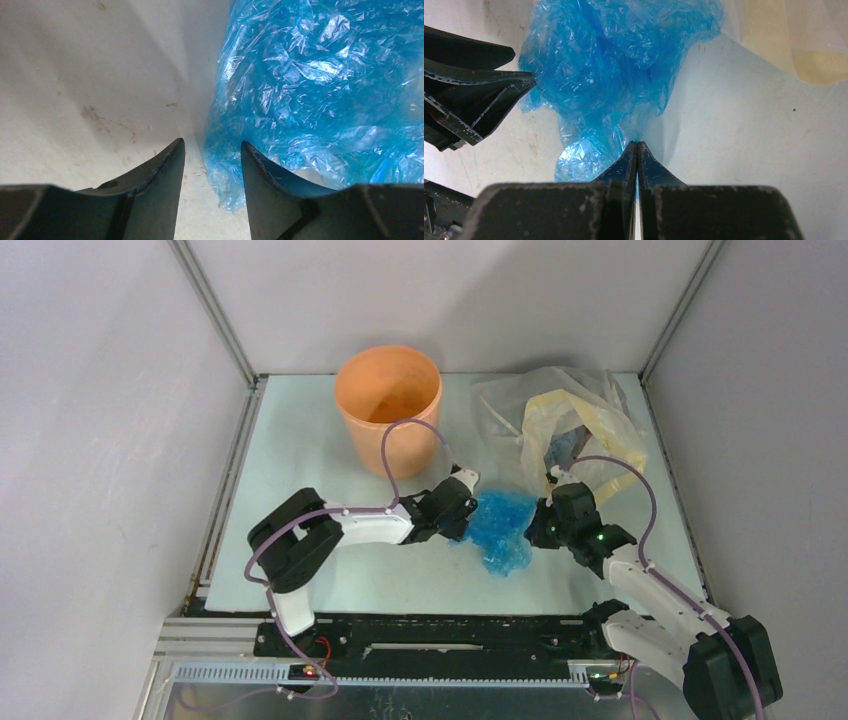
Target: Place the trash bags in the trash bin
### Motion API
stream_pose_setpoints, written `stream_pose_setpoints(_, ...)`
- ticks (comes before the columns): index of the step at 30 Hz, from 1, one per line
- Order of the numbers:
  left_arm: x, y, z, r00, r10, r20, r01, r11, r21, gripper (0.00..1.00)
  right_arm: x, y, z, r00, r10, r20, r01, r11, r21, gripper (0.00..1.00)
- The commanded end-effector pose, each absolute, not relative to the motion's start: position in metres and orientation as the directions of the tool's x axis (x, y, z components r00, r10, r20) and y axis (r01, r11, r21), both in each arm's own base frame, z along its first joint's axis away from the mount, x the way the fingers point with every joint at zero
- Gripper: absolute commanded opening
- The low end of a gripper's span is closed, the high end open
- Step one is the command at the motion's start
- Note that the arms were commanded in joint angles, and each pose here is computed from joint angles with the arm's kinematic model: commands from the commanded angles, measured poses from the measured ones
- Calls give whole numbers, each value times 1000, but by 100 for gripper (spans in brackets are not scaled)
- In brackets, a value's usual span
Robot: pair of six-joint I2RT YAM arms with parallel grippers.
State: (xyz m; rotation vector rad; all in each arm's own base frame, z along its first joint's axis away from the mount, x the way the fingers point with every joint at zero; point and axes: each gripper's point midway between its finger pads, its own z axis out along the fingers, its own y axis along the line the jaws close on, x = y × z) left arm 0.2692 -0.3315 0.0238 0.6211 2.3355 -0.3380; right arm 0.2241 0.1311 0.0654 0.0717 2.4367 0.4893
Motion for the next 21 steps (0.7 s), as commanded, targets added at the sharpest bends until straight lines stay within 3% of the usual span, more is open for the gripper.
stream_pose_setpoints(1, 269, -351, 36, -658, 288, -695, 531, 833, -158, 52, 226, 126, 66, -776, 171, -607, -68, 934, 350, 0)
stream_pose_setpoints(4, 271, -357, 38, -653, 274, -706, 537, 825, -175, 42, 226, 125, 65, -774, 175, -609, -62, 935, 348, 0)
stream_pose_setpoints(9, 273, -347, 45, -640, 260, -723, 516, 843, -153, 1, 227, 119, 66, -764, 203, -613, -24, 940, 341, 0)
stream_pose_setpoints(21, 274, -300, 98, -598, 203, -775, 407, 910, -76, 0, 233, 77, 96, -632, 339, -697, 147, 935, 321, 0)
